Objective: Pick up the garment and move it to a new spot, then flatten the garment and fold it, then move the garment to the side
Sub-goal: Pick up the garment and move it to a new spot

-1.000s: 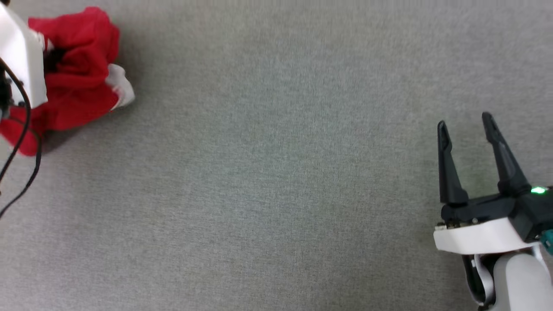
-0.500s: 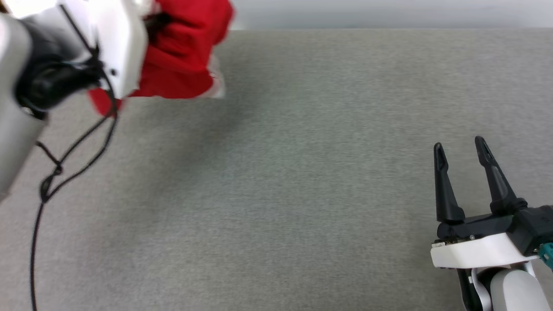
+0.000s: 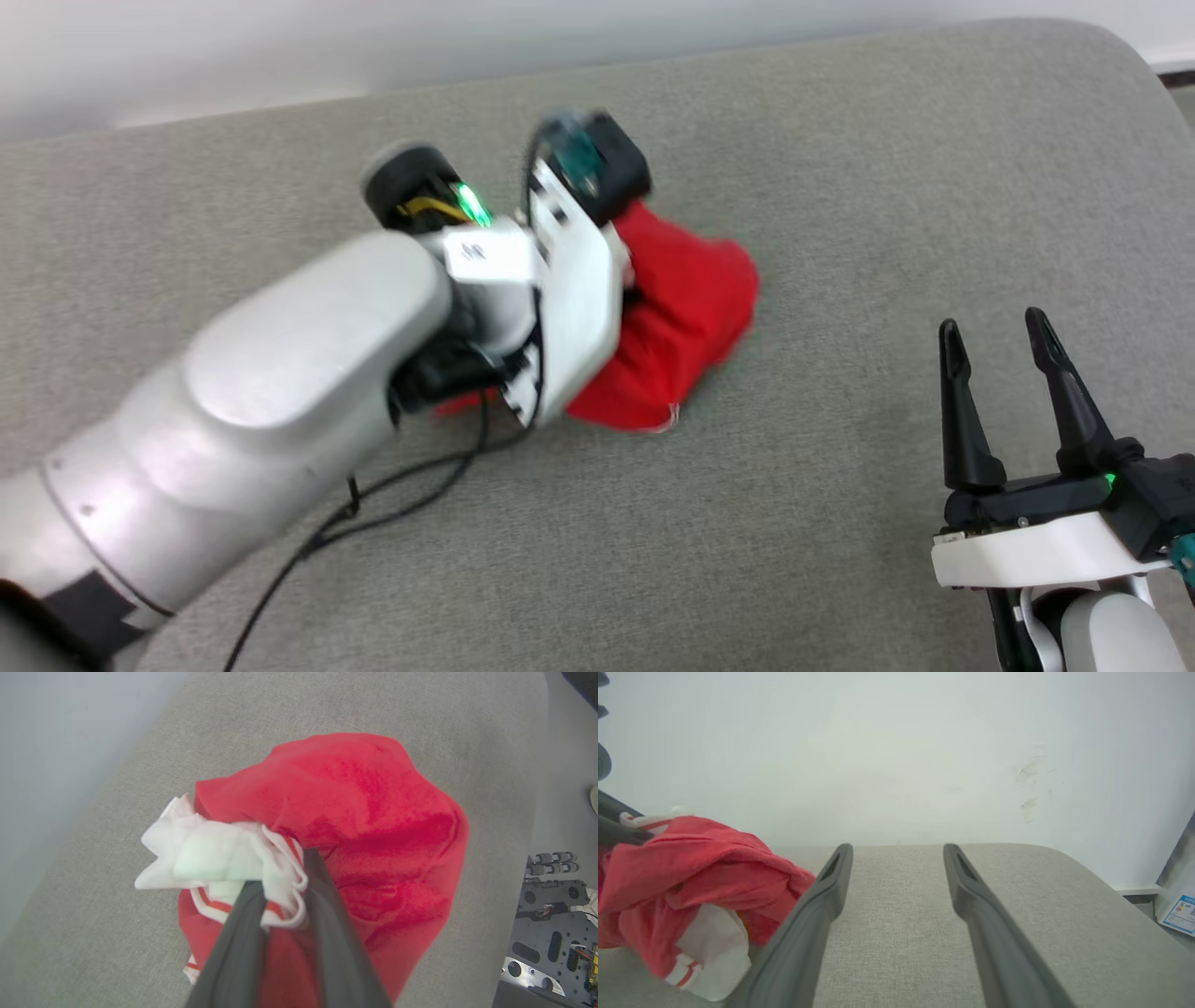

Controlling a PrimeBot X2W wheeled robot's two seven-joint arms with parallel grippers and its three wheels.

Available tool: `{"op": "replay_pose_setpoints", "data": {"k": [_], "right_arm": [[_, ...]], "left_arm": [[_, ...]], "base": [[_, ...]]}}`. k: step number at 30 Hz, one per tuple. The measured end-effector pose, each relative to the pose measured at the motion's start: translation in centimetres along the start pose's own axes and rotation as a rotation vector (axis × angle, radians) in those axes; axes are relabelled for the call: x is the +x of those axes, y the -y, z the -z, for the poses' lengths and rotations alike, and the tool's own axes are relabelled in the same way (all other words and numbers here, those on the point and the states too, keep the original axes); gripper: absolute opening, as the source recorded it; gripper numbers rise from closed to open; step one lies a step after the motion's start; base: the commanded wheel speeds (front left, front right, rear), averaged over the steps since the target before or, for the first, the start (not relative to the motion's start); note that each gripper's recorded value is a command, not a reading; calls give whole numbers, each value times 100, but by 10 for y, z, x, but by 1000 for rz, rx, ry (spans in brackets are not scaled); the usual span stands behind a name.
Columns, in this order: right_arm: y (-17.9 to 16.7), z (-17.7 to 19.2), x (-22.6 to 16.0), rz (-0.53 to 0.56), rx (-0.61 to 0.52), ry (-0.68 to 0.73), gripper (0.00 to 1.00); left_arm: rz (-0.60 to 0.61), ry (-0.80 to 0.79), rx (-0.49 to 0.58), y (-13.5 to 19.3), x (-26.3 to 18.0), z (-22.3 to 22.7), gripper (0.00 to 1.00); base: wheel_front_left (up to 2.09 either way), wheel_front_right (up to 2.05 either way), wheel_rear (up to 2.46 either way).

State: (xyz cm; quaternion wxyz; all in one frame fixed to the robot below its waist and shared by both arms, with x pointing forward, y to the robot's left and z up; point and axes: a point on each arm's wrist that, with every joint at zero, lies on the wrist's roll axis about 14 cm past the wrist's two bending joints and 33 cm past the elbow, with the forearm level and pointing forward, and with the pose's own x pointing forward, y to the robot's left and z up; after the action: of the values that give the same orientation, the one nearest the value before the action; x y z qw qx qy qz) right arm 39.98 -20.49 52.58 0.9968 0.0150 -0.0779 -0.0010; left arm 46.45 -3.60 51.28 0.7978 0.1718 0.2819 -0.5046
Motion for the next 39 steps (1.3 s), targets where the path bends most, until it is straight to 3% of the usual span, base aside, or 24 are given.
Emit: {"op": "replay_pose_setpoints", "data": {"k": [8,15,16,17,23,29,30,32,33,34,35,39], "right_arm": [[14,11,-4,40,-13,-37,100],[15,15,-1,44,-8,-44,100],[13,15,-1,38,-5,-44,100],[12,15,-1,34,-7,-43,100],[4,9,-6,14,-4,-33,100],[-4,1,-14,-7,3,-14,100],[-4,1,-14,-7,3,-14,100],[-9,-3,-18,-22,9,-4,100],[-9,-3,-18,-22,9,-4,100],[-12,-5,-20,-32,13,0,100],[-12,-5,-20,-32,13,0,100],[-22,-9,-22,-61,22,12,100]], "left_arm": [[189,-131,-70,61,49,66,0],[231,-160,-104,87,57,94,0],[211,-114,-98,84,57,88,64],[200,-82,-97,83,56,83,100],[73,224,-73,54,37,24,100],[-183,544,-61,9,-12,-23,100],[-183,544,-61,9,-12,-23,100],[-335,638,-66,-13,-42,-20,100],[-335,638,-66,-13,-42,-20,100],[-446,673,-71,-28,-63,-12,100],[-446,673,-71,-28,-63,-12,100],[-693,687,-94,-54,-110,17,100]], "base": [[0,0,0],[0,0,0],[0,0,0],[0,0,0],[0,0,0],[0,0,0],[0,0,0],[0,0,0],[0,0,0],[0,0,0],[0,0,0],[0,0,0]]}}
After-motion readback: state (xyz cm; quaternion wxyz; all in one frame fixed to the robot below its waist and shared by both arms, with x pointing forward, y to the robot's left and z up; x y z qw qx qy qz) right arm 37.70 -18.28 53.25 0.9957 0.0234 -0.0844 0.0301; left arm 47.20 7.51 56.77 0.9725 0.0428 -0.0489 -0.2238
